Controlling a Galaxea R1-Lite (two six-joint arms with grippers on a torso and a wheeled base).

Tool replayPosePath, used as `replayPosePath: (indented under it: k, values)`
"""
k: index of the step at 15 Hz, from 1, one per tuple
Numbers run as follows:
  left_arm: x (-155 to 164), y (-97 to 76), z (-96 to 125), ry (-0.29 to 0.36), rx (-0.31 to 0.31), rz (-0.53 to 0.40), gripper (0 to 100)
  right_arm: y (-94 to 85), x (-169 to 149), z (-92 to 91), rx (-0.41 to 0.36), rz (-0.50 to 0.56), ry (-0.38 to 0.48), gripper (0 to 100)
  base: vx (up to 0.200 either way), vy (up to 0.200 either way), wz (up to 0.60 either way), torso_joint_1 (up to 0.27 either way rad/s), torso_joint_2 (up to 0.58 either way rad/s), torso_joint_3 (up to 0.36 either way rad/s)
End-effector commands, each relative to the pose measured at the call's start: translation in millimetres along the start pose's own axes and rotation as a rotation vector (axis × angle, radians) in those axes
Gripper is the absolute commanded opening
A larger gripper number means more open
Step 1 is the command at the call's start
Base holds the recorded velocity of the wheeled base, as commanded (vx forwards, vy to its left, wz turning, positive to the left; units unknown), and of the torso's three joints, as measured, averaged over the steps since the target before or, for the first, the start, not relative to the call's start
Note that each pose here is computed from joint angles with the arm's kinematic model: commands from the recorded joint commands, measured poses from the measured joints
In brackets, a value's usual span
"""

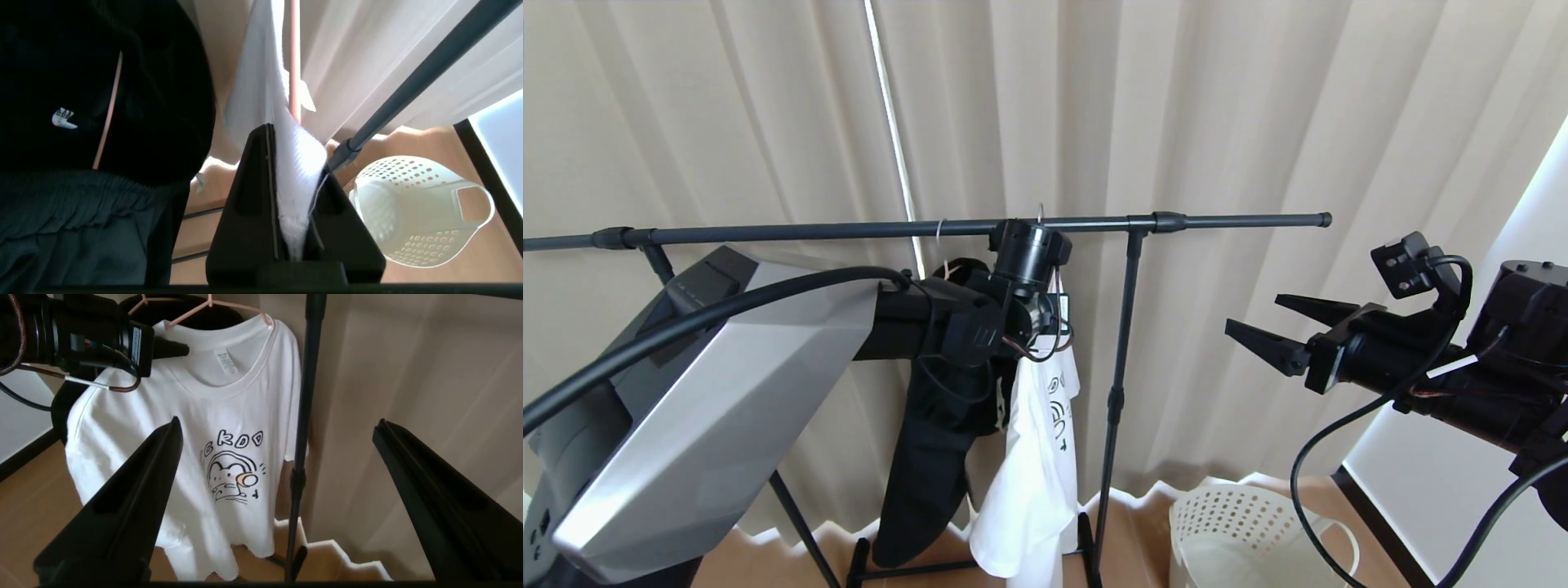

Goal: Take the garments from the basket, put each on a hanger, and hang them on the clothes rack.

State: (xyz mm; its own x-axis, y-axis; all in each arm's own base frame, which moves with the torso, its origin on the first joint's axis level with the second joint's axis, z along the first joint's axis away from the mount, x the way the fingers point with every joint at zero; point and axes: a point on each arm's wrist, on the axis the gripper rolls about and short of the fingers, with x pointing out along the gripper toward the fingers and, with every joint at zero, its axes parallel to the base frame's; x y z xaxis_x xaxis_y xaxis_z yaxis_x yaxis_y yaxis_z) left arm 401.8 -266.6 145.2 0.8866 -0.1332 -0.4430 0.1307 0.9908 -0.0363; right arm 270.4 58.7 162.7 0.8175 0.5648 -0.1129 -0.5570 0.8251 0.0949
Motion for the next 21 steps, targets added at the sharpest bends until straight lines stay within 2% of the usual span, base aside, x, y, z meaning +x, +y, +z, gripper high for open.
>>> replayPosePath:
  k: [1, 4, 5, 8, 10, 16, 19, 21]
  values:
    - [-0.7, 0.0, 1.1, -0.004, -0.002, -0.001, 0, 0.2, 0.1, -0.1, 0.0, 0.001, 0.0, 100, 0.0, 0.0, 0.0, 0.0, 0.0, 0.0]
    - [3.2, -0.2, -1.6, 0.001, -0.001, 0.002, 0, 0.2, 0.1, -0.1, 0.0, 0.001, 0.0, 100, 0.0, 0.0, 0.0, 0.0, 0.0, 0.0]
    - [3.2, -0.2, -1.6, 0.001, 0.001, 0.002, 100, 0.2, 0.1, -0.1, 0.0, 0.001, 0.0, 100, 0.0, 0.0, 0.0, 0.0, 0.0, 0.0]
    - [-1.7, 1.6, -0.2, 0.005, 0.006, 0.006, 100, 0.3, -0.1, 0.0, -0.001, 0.003, -0.002, 100, 0.0, 0.0, 0.0, 0.0, 0.0, 0.0]
    - [-15.3, 5.4, 8.8, -0.01, 0.003, 0.007, 100, 0.6, -0.8, 0.5, -0.003, 0.003, -0.005, 100, 0.0, 0.0, 0.0, 0.0, 0.0, 0.0]
    - [-68.3, 22.4, 28.0, -0.041, 0.006, -0.001, 100, 0.1, -0.7, 1.3, -0.004, 0.002, -0.008, 100, 0.0, 0.0, 0.0, 0.0, 0.0, 0.0]
    - [-103.3, 29.8, 23.0, -0.032, 0.022, -0.016, 100, -0.5, 0.4, 4.1, -0.005, -0.009, -0.011, 100, 0.0, 0.0, 0.0, 0.0, 0.0, 0.0]
    - [-130.3, 44.2, 16.5, -0.079, 0.012, -0.031, 100, -1.4, 7.1, 11.0, -0.011, -0.179, 0.006, 100, 0.0, 0.0, 0.0, 0.0, 0.0, 0.0]
